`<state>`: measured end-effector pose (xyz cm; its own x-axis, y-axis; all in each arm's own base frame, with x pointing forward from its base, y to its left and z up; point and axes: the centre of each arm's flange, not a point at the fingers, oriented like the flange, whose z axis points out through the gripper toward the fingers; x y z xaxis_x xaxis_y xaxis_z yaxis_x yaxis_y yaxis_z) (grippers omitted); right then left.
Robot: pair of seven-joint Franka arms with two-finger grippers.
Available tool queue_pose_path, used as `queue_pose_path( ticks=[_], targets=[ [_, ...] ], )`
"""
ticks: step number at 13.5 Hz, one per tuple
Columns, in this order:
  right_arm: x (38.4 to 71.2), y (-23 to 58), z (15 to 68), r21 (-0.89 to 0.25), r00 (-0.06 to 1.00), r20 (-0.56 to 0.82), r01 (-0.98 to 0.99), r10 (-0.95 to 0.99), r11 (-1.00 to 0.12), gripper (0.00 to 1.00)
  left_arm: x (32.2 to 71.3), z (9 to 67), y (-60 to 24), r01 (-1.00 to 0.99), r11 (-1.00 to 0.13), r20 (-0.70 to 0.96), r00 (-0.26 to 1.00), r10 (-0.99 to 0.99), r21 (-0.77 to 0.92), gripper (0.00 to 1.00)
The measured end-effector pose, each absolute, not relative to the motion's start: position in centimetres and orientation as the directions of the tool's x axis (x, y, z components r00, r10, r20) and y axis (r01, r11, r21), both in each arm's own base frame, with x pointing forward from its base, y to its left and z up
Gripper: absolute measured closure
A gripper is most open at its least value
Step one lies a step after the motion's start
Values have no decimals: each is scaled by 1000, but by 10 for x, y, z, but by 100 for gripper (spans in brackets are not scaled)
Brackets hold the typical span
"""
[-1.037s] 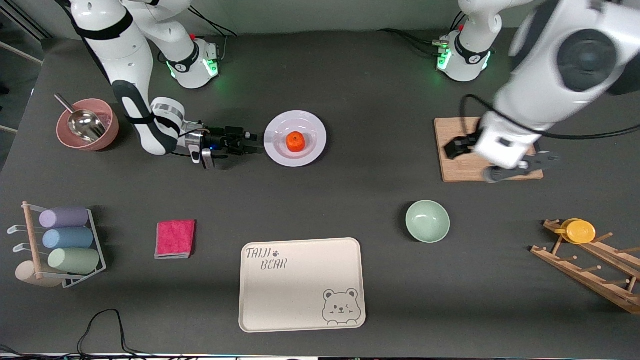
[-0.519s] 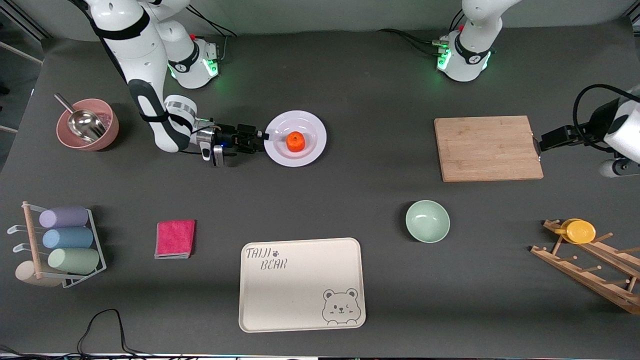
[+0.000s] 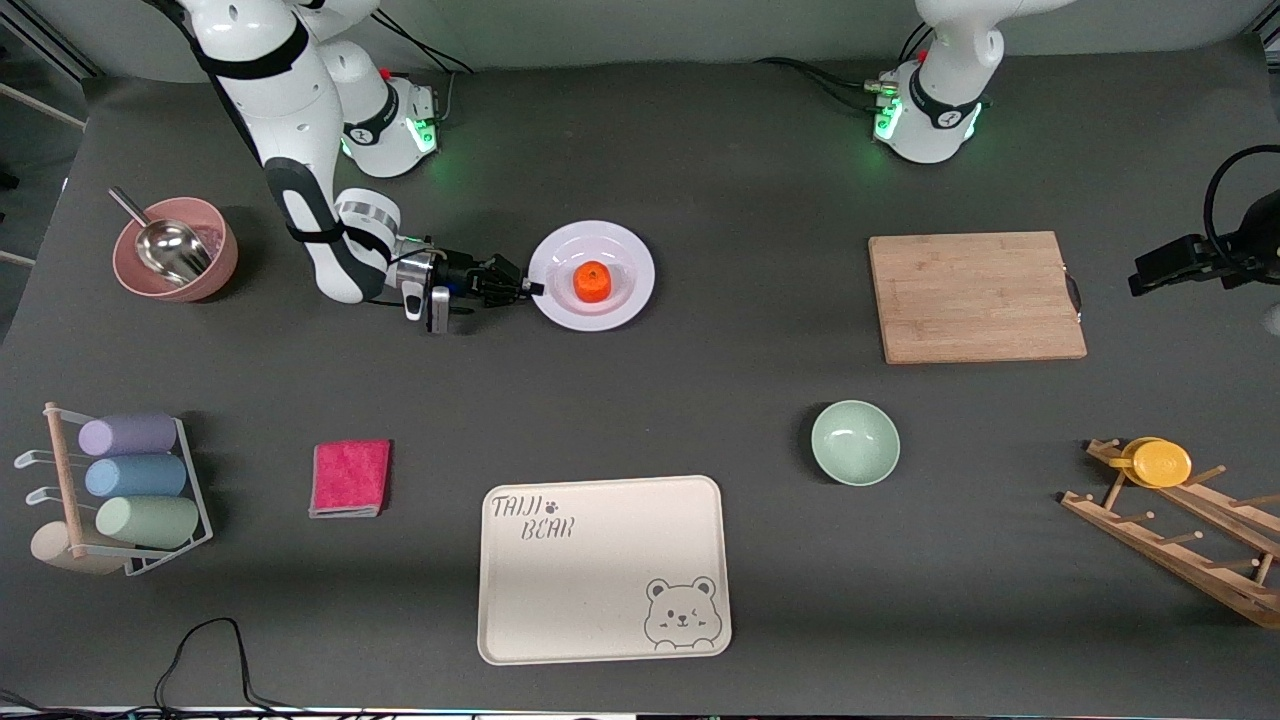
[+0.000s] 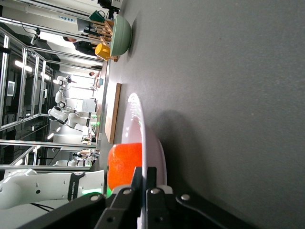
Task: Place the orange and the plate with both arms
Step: 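Grasp the white plate rim with the right gripper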
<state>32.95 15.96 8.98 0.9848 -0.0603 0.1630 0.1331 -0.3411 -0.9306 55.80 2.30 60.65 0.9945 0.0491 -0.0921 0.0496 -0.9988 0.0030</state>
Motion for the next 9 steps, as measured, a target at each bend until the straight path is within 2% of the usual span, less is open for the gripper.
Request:
queue_pose_path(
  ticks=[4,9],
  targets=[
    [329,159,89,-935,987,141,109,-71,-338,96,555,612,20,19,-1000,-81,997,19,3,0],
    [333,165,92,-959,993,9,-25,-118,-281,96,556,609,10,1,-1000,-81,997,1,4,0]
  ],
)
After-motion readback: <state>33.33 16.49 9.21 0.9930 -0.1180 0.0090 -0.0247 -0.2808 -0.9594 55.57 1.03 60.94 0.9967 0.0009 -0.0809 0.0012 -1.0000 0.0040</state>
